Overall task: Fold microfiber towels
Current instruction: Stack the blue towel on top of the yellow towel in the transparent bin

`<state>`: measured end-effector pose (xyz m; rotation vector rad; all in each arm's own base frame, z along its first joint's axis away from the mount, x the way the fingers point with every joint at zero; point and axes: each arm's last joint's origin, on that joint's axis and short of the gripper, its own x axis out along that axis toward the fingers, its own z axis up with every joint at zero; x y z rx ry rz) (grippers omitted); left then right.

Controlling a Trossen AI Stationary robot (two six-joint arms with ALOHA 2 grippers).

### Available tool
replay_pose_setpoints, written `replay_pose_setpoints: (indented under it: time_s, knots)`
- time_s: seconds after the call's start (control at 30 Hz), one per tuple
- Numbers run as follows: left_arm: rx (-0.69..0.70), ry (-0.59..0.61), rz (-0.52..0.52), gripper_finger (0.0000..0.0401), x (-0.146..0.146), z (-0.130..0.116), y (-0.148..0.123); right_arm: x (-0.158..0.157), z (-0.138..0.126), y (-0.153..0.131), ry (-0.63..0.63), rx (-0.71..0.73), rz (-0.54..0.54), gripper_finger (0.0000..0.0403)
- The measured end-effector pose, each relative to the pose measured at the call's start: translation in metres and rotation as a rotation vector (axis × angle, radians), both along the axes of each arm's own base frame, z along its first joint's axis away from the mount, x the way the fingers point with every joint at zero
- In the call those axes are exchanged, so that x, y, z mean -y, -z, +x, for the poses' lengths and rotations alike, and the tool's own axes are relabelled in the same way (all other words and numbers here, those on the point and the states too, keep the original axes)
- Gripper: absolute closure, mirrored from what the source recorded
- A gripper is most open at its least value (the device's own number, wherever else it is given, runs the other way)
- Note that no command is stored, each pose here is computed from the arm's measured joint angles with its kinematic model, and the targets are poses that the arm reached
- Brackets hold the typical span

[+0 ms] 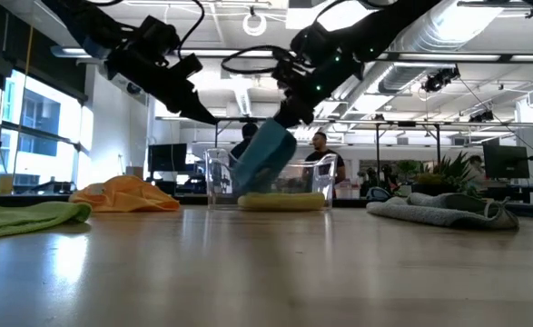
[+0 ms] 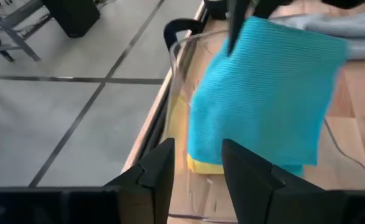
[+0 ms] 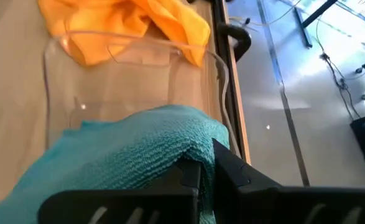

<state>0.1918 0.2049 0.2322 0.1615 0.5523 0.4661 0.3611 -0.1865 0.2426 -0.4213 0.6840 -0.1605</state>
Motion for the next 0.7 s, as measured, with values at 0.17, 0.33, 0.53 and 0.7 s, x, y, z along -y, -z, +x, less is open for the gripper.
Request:
replay_pose_setpoints:
  time_s: [0.17, 0.33, 0.53, 0.7]
  knots:
    - [-0.004, 0.002, 0.007, 0.0286, 0.000, 0.000, 0.000, 0.011, -0.006, 0.006, -0.005, -0.043, 0.000, 0.0403]
    - [0.000, 0.000, 0.012, 0.0286, -0.001, 0.000, 0.000, 0.022, -0.015, 0.009, -0.006, -0.082, -0.017, 0.0403]
    - [-0.001, -0.001, 0.011, 0.0286, -0.001, 0.000, 0.000, 0.032, -0.021, 0.016, -0.017, -0.132, -0.034, 0.0403]
    - [0.002, -0.004, 0.007, 0.0286, -0.001, 0.000, 0.000, 0.033, -0.016, 0.031, -0.050, -0.174, -0.056, 0.0403]
